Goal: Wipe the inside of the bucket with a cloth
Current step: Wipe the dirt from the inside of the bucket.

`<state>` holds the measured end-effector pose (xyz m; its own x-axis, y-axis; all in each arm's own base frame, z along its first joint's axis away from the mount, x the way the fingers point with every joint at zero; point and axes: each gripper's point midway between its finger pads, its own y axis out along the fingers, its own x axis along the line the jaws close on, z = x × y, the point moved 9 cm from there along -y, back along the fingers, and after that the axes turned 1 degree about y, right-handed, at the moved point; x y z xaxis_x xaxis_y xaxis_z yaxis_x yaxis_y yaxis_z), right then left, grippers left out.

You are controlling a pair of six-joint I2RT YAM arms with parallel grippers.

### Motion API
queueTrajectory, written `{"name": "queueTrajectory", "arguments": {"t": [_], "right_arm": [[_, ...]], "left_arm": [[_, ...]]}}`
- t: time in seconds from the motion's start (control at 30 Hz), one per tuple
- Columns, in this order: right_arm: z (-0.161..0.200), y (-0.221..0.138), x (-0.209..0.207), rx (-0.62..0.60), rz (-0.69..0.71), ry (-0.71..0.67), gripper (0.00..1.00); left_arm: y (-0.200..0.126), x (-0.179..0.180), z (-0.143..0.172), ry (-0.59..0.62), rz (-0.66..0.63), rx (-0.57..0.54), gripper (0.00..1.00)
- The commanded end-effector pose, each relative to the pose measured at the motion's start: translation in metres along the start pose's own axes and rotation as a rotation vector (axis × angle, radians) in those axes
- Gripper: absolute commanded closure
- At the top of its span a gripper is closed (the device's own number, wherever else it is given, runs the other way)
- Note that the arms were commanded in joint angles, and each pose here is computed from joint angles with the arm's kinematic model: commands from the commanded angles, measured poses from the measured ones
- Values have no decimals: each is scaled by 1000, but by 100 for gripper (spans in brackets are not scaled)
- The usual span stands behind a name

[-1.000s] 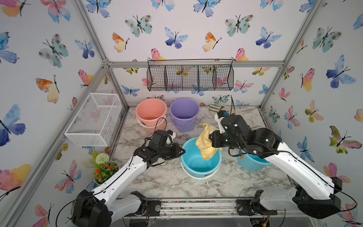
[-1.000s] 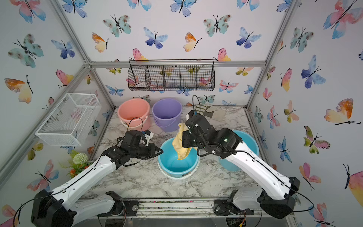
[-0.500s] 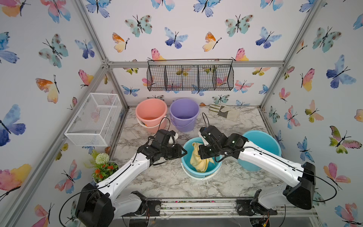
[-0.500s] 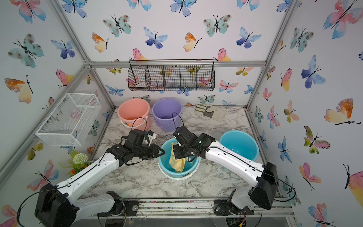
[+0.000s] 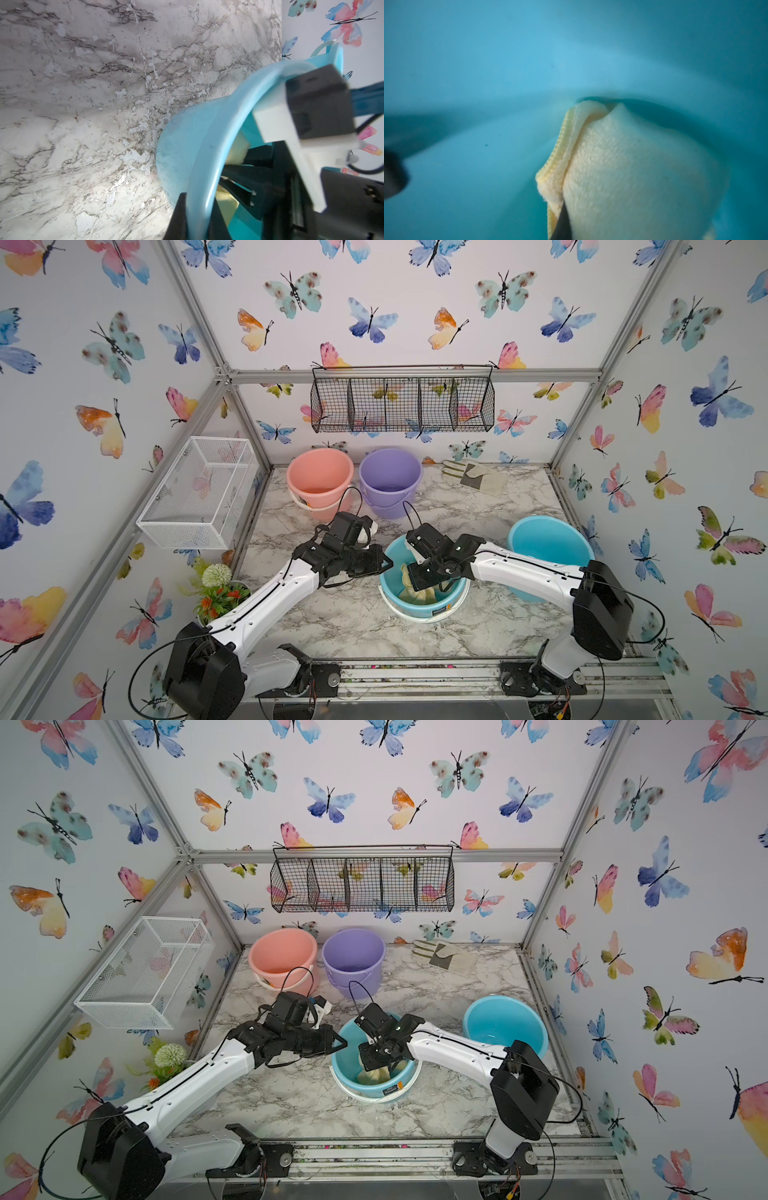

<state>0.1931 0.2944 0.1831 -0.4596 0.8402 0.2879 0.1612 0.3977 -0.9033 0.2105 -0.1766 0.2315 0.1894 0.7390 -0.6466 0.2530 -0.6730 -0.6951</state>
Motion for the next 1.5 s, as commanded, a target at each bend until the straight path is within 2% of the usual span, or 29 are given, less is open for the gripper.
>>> {"name": "queueTrajectory", "arguments": {"t": [0.0,0.23,0.33,0.43,0.63,0.8,0.97,1.17,1.33,1.47], "right_arm": [[-5,12,-3,-38,5,-46,98],[-9,-1,-1,-139,-16,-98,98],[-7,-9,-5,-213,-8,-124,98],[-3,-12,-10,-284,-17,-163,98],[6,-8,-15,-385,-48,-239,98],[9,0,-19,-496,-48,-316,98],[-6,10,-22,-633,55,-418,98],[-21,23,-26,-816,190,-525,98],[-27,37,-37,-771,394,-609,98],[-22,37,-48,-702,520,-605,98]], "left_arm": [[-19,-17,-9,61,12,-57,100],[-38,-46,-20,179,-100,-242,100],[-38,-56,-18,247,-180,-314,100],[-35,-66,-13,299,-202,-362,100],[-30,-72,-5,350,-277,-414,100],[-19,-73,3,393,-231,-390,100],[-6,-70,6,397,-232,-325,100],[-8,-66,10,406,-234,-322,100],[-14,-61,9,398,-286,-357,100],[-22,-57,9,384,-310,-402,100]]}}
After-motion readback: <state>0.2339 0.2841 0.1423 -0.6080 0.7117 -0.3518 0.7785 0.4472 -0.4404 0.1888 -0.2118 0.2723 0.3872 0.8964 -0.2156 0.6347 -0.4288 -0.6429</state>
